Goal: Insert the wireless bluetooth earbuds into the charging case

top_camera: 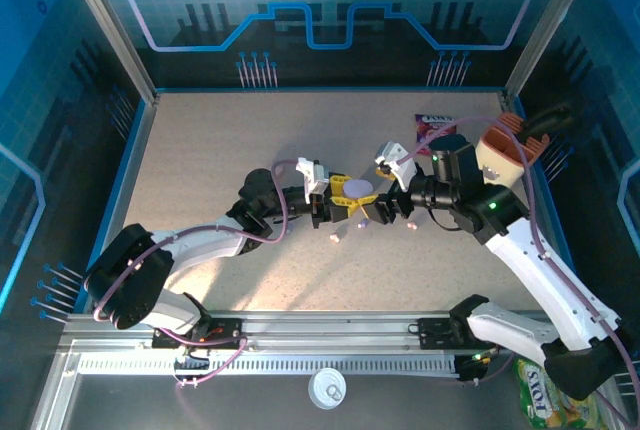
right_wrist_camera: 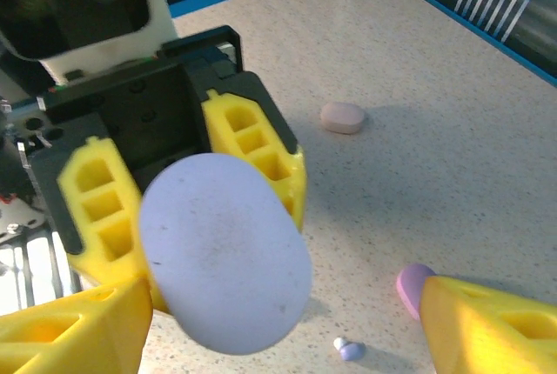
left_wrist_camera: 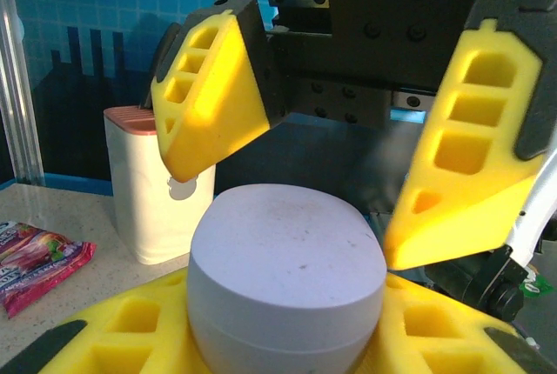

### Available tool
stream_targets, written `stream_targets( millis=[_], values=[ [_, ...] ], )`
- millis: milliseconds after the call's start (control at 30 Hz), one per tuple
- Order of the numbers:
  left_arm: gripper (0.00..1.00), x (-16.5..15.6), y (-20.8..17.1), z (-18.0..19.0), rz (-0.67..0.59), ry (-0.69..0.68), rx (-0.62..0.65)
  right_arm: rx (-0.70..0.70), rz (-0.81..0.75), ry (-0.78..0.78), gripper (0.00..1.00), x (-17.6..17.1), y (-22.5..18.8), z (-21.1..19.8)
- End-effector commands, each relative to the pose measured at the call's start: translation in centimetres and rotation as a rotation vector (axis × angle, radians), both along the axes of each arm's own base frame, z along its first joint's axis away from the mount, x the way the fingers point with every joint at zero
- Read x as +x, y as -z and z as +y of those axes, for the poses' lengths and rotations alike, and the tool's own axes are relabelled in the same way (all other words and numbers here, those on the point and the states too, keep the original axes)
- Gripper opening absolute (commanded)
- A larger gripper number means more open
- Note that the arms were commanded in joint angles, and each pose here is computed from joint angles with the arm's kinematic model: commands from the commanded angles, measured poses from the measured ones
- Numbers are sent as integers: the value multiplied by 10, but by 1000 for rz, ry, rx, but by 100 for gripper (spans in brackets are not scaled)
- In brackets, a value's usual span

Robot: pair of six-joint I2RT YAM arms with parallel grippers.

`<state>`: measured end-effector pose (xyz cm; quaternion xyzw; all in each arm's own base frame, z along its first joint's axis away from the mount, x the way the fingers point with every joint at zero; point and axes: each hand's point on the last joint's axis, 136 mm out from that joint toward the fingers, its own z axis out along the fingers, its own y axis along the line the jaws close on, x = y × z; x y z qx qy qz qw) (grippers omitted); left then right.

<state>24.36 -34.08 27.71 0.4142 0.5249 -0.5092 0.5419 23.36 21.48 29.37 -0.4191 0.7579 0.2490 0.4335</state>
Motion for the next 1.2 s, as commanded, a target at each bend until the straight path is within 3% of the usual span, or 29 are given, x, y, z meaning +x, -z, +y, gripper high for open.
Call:
stream_targets(
  millis=[0,267,600,933,1067,1167],
  values=[
    [37,-4,-9,1,-34,24,-14,-24,-89,36,80,9,-13,-4],
    [37,-3,1,1,-18,25,3,52,-156,143,79,24,-33,-10],
    [37,-7,-2,3,-20,34,-6,78,-124,218,78,38,-31,-13],
    [38,11,6,12,11,-37,-26,260,-112,93,81,5,-50,-10],
    [38,23,8,22,25,-76,-58,403,9,230,79,13,-45,-33],
    [37,30,11,30,33,-109,-67,528,269,472,71,34,-7,-62]
  ],
)
